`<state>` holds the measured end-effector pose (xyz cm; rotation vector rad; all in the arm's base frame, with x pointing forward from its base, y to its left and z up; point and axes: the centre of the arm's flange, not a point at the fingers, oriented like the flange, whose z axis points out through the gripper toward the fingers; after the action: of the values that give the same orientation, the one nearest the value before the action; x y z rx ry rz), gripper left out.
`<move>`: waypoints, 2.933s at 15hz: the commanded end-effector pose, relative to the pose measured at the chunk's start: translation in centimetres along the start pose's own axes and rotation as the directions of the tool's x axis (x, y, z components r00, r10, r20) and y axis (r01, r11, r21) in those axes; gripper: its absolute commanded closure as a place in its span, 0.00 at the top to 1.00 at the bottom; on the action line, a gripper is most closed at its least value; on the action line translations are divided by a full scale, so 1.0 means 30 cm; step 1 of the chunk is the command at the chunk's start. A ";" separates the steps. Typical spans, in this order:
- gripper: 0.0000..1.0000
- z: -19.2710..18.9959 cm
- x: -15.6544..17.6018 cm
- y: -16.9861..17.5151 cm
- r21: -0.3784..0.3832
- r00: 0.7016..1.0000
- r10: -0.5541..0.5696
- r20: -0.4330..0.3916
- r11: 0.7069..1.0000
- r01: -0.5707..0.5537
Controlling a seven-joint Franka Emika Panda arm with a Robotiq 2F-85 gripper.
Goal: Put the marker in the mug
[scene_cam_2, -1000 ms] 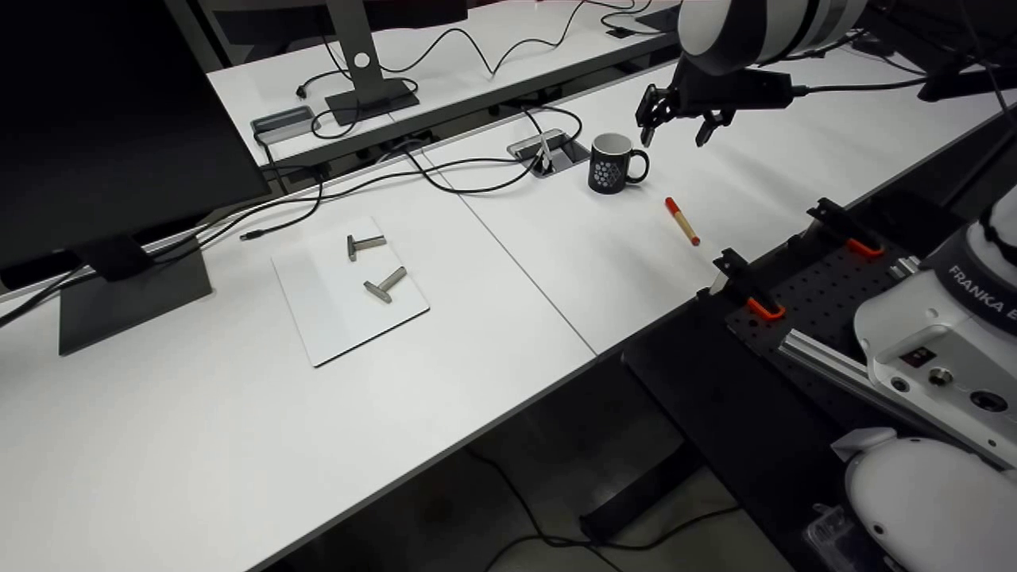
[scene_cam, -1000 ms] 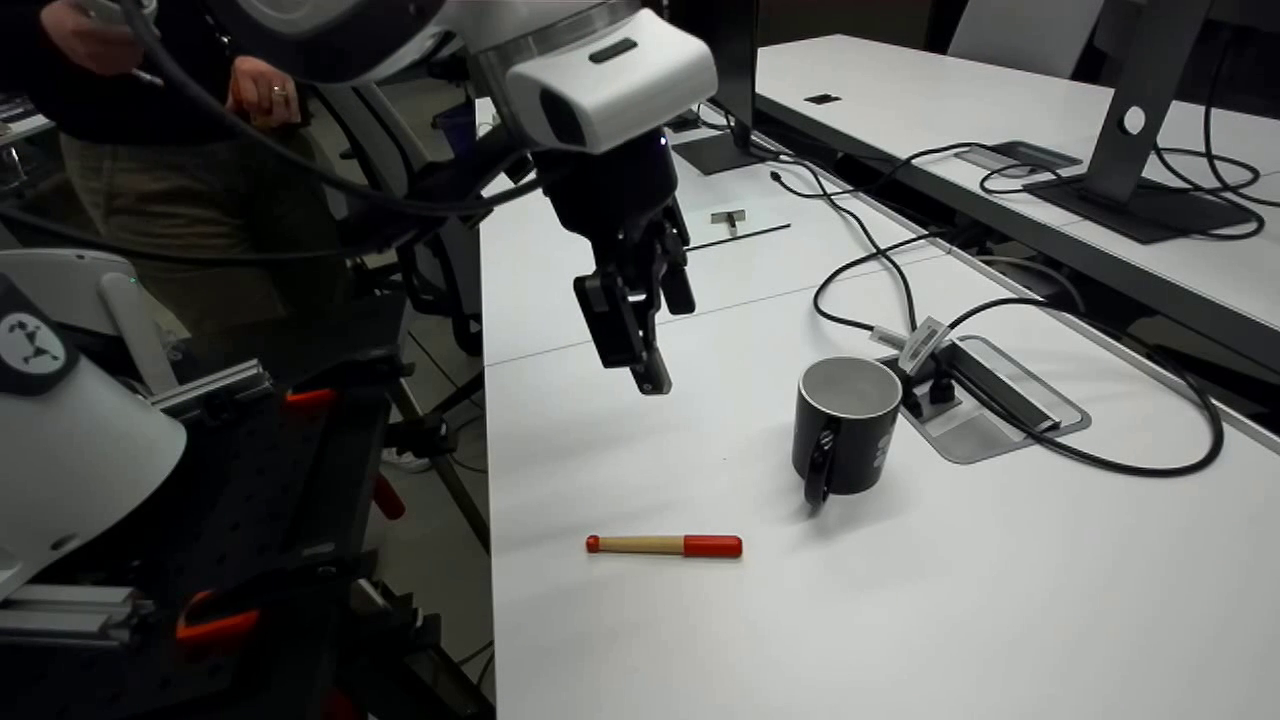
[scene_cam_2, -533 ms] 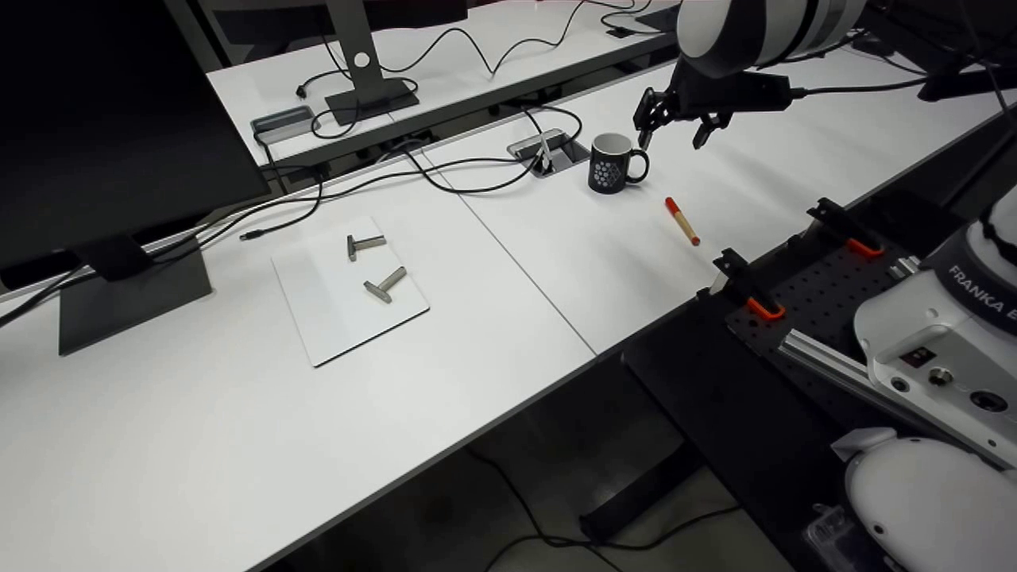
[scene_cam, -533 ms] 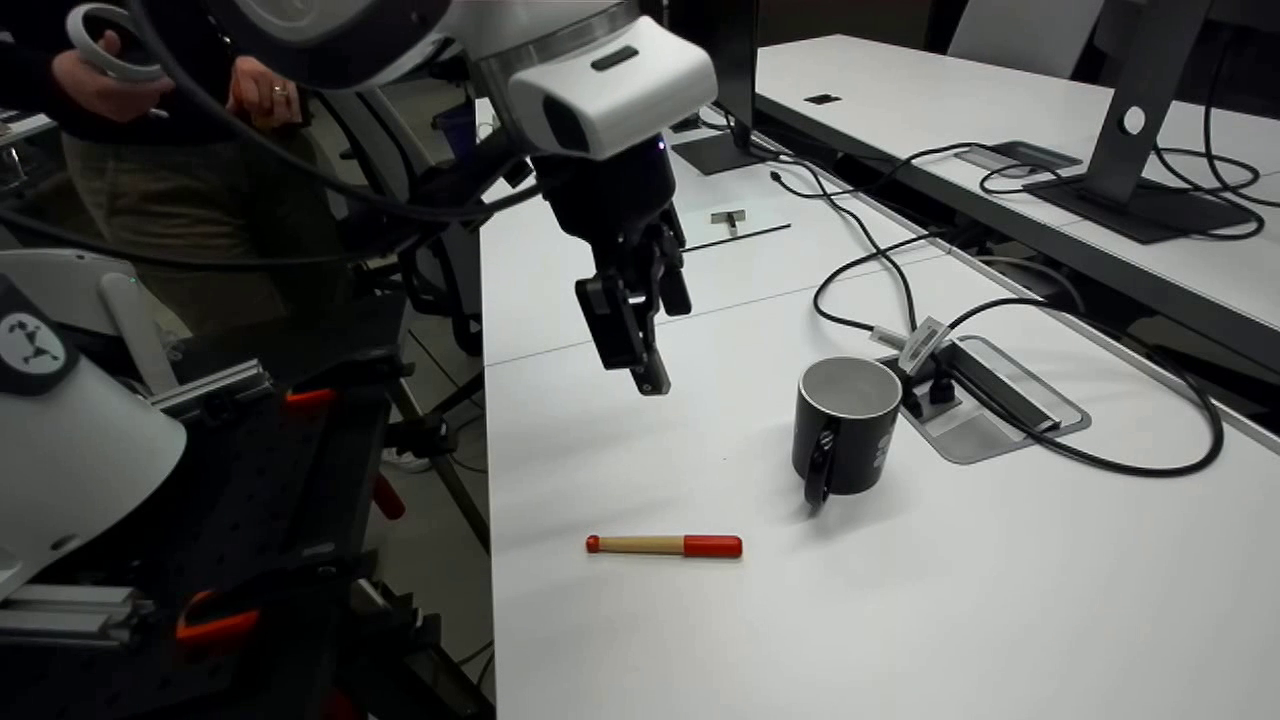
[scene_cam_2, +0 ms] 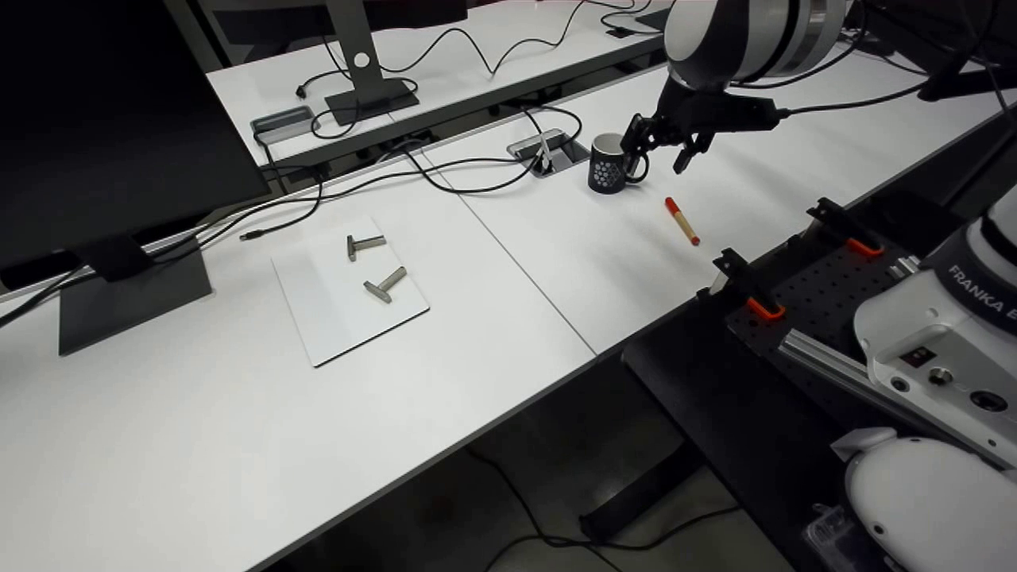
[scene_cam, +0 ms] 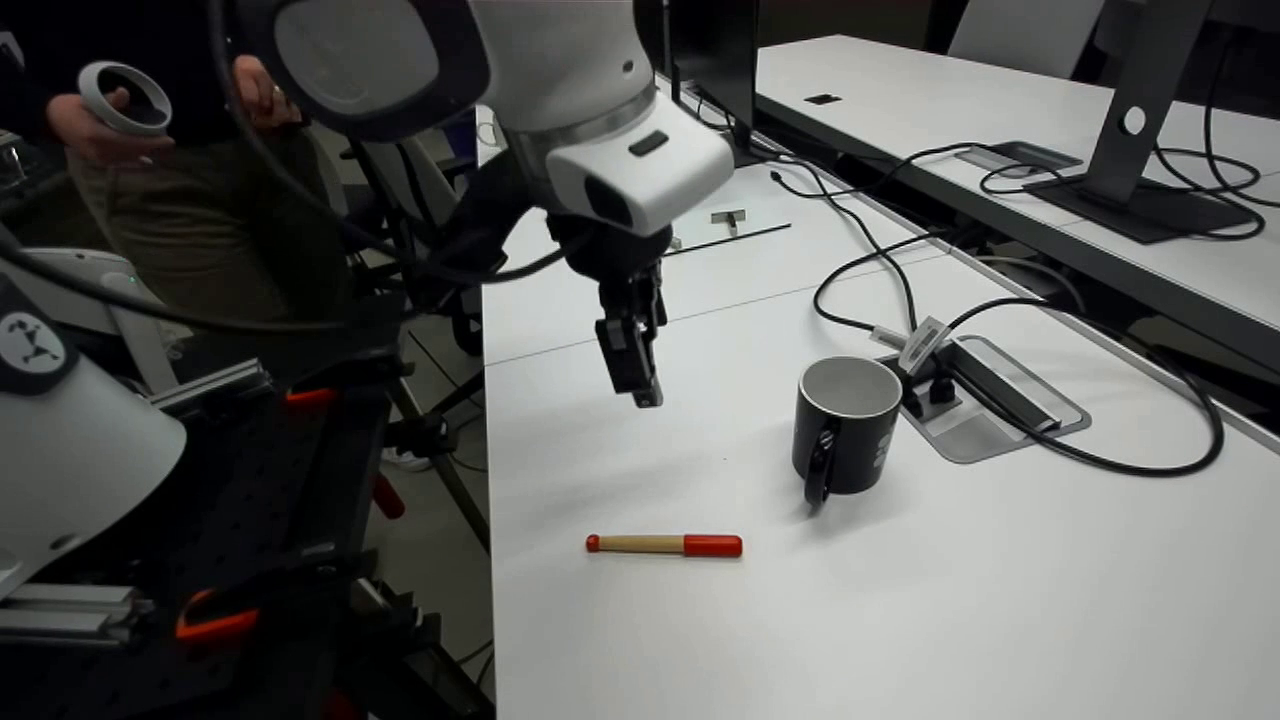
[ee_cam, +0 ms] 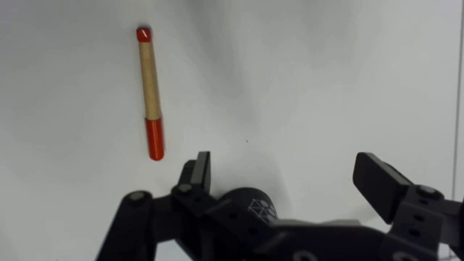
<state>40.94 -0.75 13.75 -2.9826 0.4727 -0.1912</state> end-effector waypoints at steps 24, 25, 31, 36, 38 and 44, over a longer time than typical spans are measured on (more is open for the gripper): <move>1.00 0.318 -0.030 0.253 -0.069 0.982 0.106 0.154 0.993 -0.096; 1.00 0.331 -0.037 0.255 -0.072 0.982 0.105 0.157 0.993 -0.095; 1.00 0.383 -0.073 0.267 -0.071 0.976 0.108 0.187 0.993 -0.096; 0.67 0.401 -0.087 0.276 -0.074 0.975 0.116 0.192 0.992 -0.104; 0.53 0.401 -0.088 0.279 -0.074 0.975 0.119 0.189 0.992 -0.107; 0.14 0.401 -0.087 0.285 -0.074 0.976 0.125 0.181 0.991 -0.113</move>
<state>37.75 -6.62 1.31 -2.9865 0.6323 0.1256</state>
